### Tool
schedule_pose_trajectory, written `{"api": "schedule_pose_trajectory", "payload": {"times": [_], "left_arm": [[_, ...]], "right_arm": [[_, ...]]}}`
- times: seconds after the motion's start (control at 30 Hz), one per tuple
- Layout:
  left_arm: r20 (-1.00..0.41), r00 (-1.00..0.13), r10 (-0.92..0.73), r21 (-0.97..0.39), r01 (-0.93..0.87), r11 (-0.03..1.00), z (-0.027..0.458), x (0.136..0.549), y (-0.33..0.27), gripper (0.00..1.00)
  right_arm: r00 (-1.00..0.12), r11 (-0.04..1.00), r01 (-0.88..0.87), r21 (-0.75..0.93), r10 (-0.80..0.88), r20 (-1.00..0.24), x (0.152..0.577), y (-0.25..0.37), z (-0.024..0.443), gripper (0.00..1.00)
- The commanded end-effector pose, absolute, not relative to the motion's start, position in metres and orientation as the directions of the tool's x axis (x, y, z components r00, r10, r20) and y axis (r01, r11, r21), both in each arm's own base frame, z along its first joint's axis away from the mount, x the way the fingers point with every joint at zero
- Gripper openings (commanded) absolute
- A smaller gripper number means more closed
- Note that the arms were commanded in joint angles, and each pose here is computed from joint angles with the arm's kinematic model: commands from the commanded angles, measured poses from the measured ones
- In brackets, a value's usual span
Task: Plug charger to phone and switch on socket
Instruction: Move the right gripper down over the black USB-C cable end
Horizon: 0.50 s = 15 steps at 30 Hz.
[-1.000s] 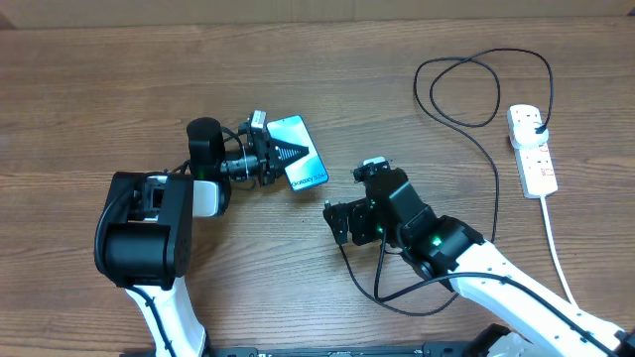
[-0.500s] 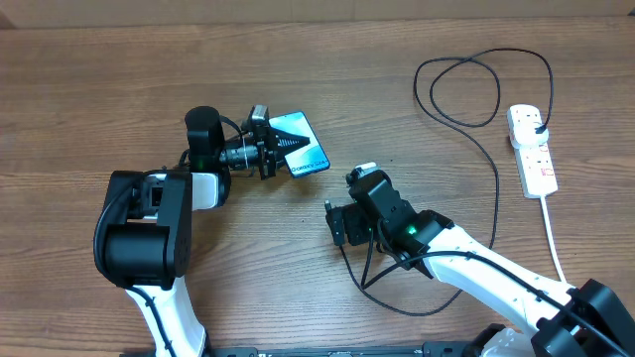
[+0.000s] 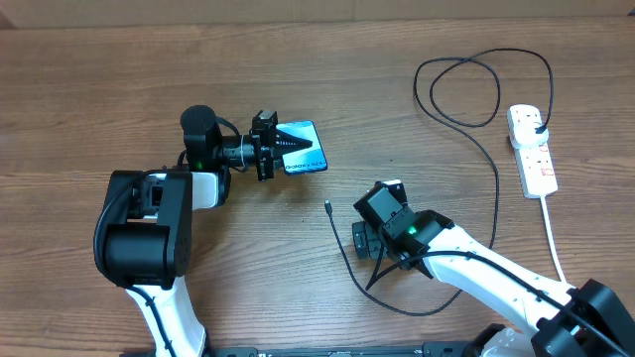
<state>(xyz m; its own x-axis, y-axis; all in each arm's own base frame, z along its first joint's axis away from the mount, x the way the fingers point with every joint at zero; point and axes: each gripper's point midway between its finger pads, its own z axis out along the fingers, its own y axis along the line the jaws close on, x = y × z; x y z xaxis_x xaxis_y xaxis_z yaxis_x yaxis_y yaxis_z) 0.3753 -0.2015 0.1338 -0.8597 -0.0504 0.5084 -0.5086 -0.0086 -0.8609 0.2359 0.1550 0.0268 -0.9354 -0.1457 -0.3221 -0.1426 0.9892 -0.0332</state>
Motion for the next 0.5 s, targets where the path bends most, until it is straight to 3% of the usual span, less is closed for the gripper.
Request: {"api": "schedule_pose_trajectory", "payload": {"times": [0.0, 0.47], "left_arm": [[0.498, -0.867, -0.011, -0.867, -0.498, 0.005, 0.1414, 0.3731, -0.2015, 0.05], [0.483, -0.876, 0.015, -0.876, -0.483, 0.016, 0.1420, 0.3683, -0.2015, 0.05]], "right_arm": [[-0.940, 0.997, -0.078, 0.008, -0.071, -0.333, 0.2381, 0.1601, 0.0278, 1.00], [-0.943, 0.996, -0.085, 0.028, -0.071, -0.326, 0.2370, 0.1640, 0.0276, 1.00]]}}
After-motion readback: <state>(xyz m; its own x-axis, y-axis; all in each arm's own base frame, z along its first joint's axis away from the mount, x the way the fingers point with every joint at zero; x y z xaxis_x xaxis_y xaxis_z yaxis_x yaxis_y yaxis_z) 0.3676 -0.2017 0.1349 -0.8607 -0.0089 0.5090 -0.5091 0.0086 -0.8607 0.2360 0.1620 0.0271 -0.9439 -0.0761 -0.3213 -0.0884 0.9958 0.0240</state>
